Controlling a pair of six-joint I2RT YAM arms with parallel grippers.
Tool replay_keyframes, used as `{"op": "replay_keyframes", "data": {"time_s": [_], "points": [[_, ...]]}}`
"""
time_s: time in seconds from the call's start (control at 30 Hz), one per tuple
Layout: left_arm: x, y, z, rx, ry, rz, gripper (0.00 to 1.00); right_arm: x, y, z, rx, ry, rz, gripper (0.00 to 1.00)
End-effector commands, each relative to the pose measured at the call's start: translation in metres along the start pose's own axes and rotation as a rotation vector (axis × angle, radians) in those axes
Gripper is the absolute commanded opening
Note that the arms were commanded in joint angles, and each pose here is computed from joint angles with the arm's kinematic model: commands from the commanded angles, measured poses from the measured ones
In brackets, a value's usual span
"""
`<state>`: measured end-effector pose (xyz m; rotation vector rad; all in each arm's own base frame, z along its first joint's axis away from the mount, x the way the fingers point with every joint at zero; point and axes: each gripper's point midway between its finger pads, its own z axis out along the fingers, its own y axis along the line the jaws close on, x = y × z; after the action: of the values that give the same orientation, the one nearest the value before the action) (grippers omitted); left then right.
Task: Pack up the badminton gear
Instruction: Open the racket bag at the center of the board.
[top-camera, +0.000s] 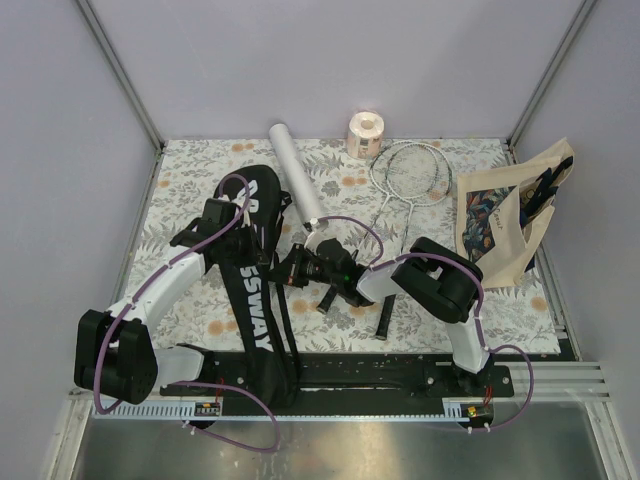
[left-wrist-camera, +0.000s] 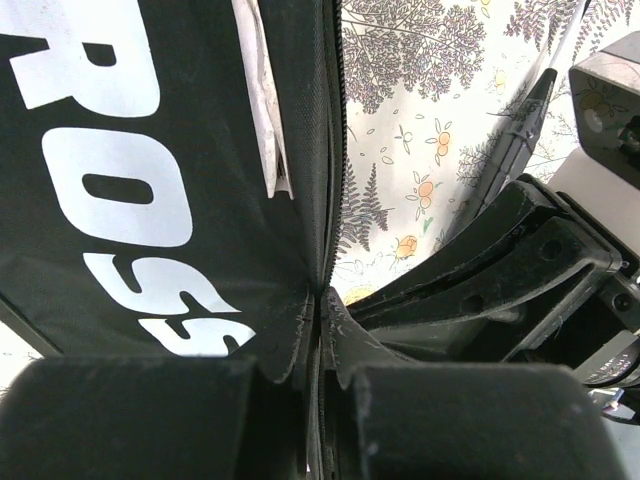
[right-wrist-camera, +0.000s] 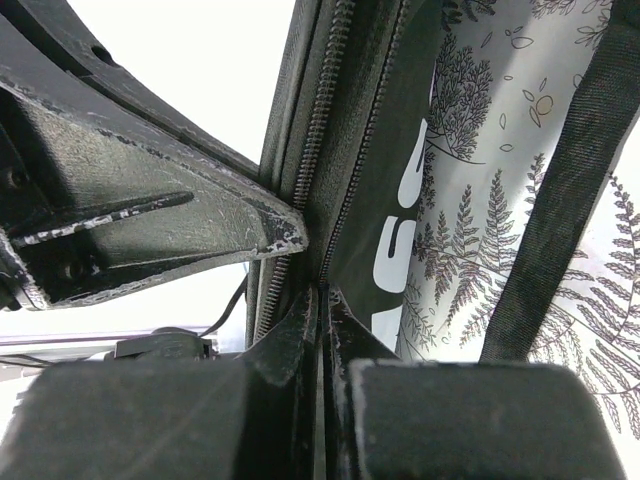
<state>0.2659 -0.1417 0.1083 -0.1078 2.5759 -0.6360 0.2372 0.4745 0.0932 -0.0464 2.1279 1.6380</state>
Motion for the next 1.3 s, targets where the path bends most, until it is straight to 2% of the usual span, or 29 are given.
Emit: {"op": "replay_keyframes", "data": {"time_s": [0.0, 0.1, 0.23, 0.33, 0.5, 0.57, 0.6, 0.7, 0.8, 0.97, 1.17, 1.27], "points": [[-0.024, -0.02, -0.009, 0.06, -0.057, 0.036, 0.06, -0.005, 0.007, 0.005, 0.012, -0.026, -0.046, 0.0], [-0.022, -0.009, -0.01, -0.002, -0.04, 0.044, 0.05, -0.006, -0.002, 0.003, 0.067, -0.031, -0.064, 0.0], [-0.023, -0.008, -0.013, -0.013, -0.044, 0.054, 0.0, -0.011, -0.017, -0.007, 0.151, -0.064, -0.102, 0.0], [-0.027, -0.008, -0.015, -0.016, -0.061, 0.058, 0.0, -0.015, -0.028, -0.017, 0.216, -0.094, -0.128, 0.0], [-0.041, 0.024, -0.022, -0.233, -0.091, 0.04, 0.0, -0.024, -0.049, -0.035, 0.371, -0.134, -0.16, 0.0], [-0.048, 0.025, -0.028, -0.251, -0.122, 0.041, 0.0, -0.026, -0.053, -0.044, 0.409, -0.139, -0.177, 0.0], [-0.052, 0.022, -0.031, -0.242, -0.143, 0.044, 0.0, -0.028, -0.046, -0.048, 0.406, -0.138, -0.194, 0.04], [-0.067, 0.013, -0.036, -0.207, -0.215, 0.051, 0.0, -0.045, -0.025, -0.07, 0.457, -0.167, -0.251, 0.35], [-0.069, 0.013, -0.034, -0.206, -0.218, 0.056, 0.0, -0.07, -0.015, -0.1, 0.54, -0.229, -0.287, 0.48], [-0.065, 0.03, -0.032, -0.291, -0.192, 0.066, 0.0, -0.104, -0.036, -0.14, 0.636, -0.311, -0.239, 0.51], [-0.06, 0.013, -0.036, -0.201, -0.164, 0.104, 0.0, -0.156, -0.081, -0.189, 0.812, -0.435, -0.184, 0.55], [-0.055, 0.009, -0.036, -0.175, -0.138, 0.121, 0.0, -0.17, -0.108, -0.229, 0.992, -0.428, -0.219, 0.55]]}}
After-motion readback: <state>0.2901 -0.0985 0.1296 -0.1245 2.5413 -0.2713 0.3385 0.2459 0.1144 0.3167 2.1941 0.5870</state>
